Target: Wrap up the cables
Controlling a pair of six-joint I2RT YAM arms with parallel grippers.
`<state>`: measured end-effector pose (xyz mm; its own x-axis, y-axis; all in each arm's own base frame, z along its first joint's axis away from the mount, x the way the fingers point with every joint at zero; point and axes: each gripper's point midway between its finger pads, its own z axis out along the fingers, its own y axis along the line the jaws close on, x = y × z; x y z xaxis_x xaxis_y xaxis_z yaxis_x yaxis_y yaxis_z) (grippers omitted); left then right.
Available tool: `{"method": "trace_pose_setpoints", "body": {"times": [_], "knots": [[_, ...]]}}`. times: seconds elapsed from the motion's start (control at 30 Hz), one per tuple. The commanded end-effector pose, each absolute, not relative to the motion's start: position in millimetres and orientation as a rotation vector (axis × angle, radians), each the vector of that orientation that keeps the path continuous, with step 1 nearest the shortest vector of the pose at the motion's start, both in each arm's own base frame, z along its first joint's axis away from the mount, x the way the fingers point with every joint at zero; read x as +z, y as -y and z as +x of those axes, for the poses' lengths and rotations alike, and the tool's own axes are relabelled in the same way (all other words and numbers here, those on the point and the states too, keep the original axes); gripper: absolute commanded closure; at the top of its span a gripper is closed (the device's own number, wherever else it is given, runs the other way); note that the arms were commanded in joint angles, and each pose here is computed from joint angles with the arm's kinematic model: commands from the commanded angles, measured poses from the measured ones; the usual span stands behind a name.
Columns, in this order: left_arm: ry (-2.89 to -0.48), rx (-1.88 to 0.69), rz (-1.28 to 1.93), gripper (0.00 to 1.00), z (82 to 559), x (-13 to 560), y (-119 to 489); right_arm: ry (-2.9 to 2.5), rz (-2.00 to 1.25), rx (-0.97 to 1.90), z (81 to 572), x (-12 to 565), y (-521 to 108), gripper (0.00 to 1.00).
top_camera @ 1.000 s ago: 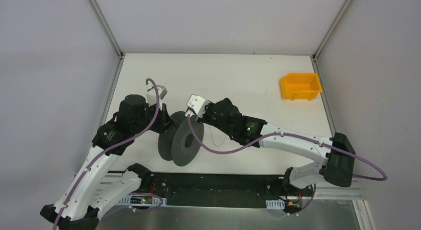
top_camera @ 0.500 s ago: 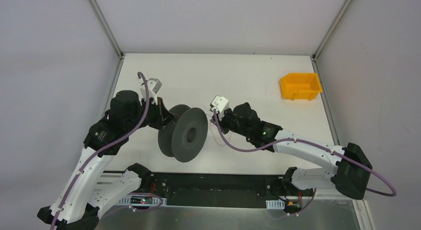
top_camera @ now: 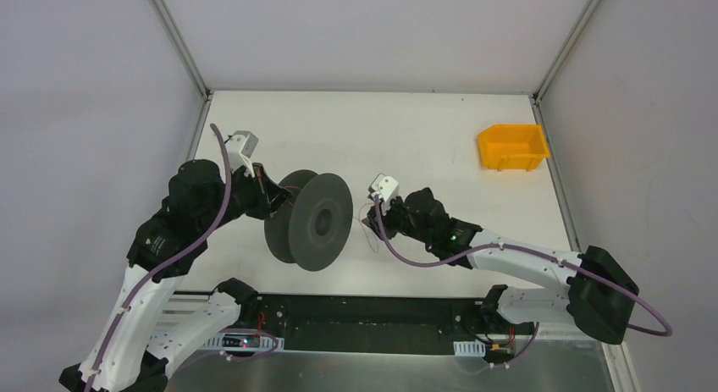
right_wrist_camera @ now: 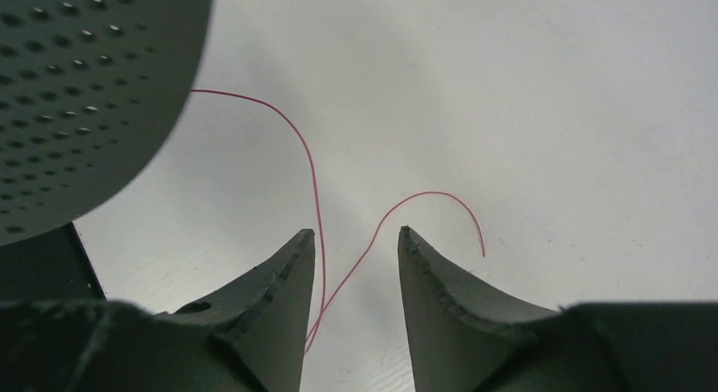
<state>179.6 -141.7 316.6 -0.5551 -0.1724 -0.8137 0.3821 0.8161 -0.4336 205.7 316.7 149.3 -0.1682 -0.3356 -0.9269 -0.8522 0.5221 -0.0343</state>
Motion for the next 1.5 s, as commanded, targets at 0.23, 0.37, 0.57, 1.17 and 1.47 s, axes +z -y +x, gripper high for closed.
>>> {"method": "trace_pose_setpoints", "body": {"times": [0.23, 0.37, 0.57, 1.17, 1.47], "knots": [[-1.878, -0.771, 0.067, 1.00, 185.3, 361.1, 137.9, -1.744, -0.915, 0.844, 202.8, 138.3, -337.9, 0.52], [-1.870, -0.761, 0.042, 1.00, 186.8, 362.2, 135.1, -1.774, -0.906, 0.873, 200.1, 126.1, -340.6, 0.52], [-1.809, -0.682, -0.166, 1.00, 198.3, 375.2, 109.7, -1.850, -0.859, 0.892, 195.2, 102.9, -336.8, 0.64], [-1.625, -0.519, -0.544, 1.00, 215.2, 378.0, 53.2, -1.769, -1.079, 0.739, 113.0, 154.5, -359.6, 1.00], [-1.798, -0.311, -0.281, 1.00, 228.8, 340.6, 60.9, -1.602, -1.224, 0.610, 92.1, 230.8, -370.0, 1.00]]}}
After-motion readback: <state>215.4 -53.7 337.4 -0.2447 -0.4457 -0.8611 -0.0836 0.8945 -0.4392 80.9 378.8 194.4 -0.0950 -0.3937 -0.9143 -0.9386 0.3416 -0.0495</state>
